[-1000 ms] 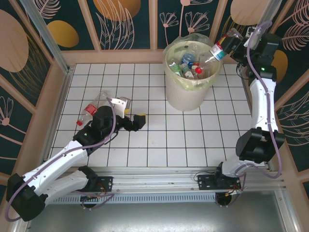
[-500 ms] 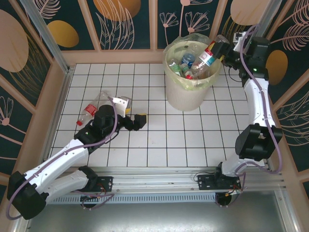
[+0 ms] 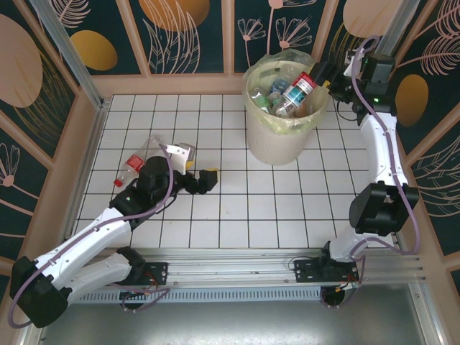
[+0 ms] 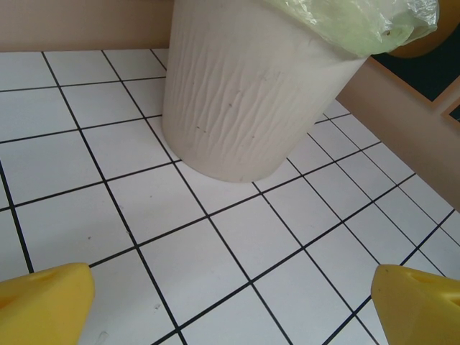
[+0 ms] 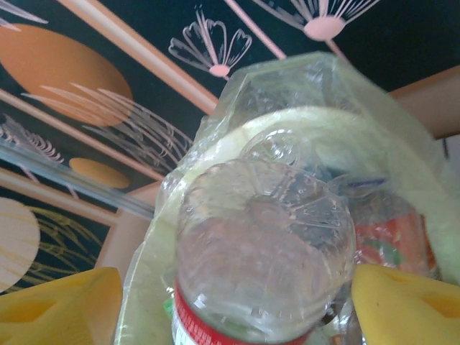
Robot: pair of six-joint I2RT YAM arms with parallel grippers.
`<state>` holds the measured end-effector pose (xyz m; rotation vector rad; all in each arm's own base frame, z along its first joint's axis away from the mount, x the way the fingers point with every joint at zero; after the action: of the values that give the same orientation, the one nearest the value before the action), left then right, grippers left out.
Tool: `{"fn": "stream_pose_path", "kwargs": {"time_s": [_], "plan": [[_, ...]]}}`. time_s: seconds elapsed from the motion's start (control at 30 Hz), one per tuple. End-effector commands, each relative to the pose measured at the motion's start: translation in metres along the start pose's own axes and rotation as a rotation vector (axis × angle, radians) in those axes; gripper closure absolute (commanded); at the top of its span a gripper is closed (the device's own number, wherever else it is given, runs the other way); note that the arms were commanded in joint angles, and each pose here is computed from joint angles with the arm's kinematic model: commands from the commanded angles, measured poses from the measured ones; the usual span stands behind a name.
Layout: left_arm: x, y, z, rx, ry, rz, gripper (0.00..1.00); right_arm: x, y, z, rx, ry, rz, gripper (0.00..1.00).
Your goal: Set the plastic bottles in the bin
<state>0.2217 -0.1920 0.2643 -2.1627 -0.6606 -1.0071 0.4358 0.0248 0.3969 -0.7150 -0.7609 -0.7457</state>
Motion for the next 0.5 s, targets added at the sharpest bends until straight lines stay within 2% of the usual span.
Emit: {"fn": "stream_pose_path", "kwargs": {"time_s": [0.0,0.13,0.33,0.47], "plan": [[0.006,-0.003,-0.005,-0.013,0.016,-0.024,0.01,0.019,-0.018,0.004,-0.129,-0.07,-0.075,0.16],[0.008,-0.004,-0.004,0.0,0.011,-0.032,0.01,0.03,-0.033,0.003,-0.244,-0.123,-0.138,0.19],[0.013,-0.007,0.004,0.087,-0.012,-0.054,0.01,0.025,-0.026,0.037,-0.175,-0.269,-0.137,0.27],[0.018,-0.008,0.02,0.253,-0.036,-0.055,0.01,0.013,-0.003,0.066,-0.071,-0.35,-0.098,0.31]]}}
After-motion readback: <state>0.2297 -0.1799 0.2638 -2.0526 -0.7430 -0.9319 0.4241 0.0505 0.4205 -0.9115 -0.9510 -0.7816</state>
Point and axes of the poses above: each hand's point on the last joint's axis, 136 mm out from that joint toward the fingers, its own y axis out along the fingers, its own z axis along the line the jaws close on, x = y × z, the point moved 6 cm from there along -y, back along the fingers, and after that the axes turned 10 degrees about -y, right-handed, at the moved point
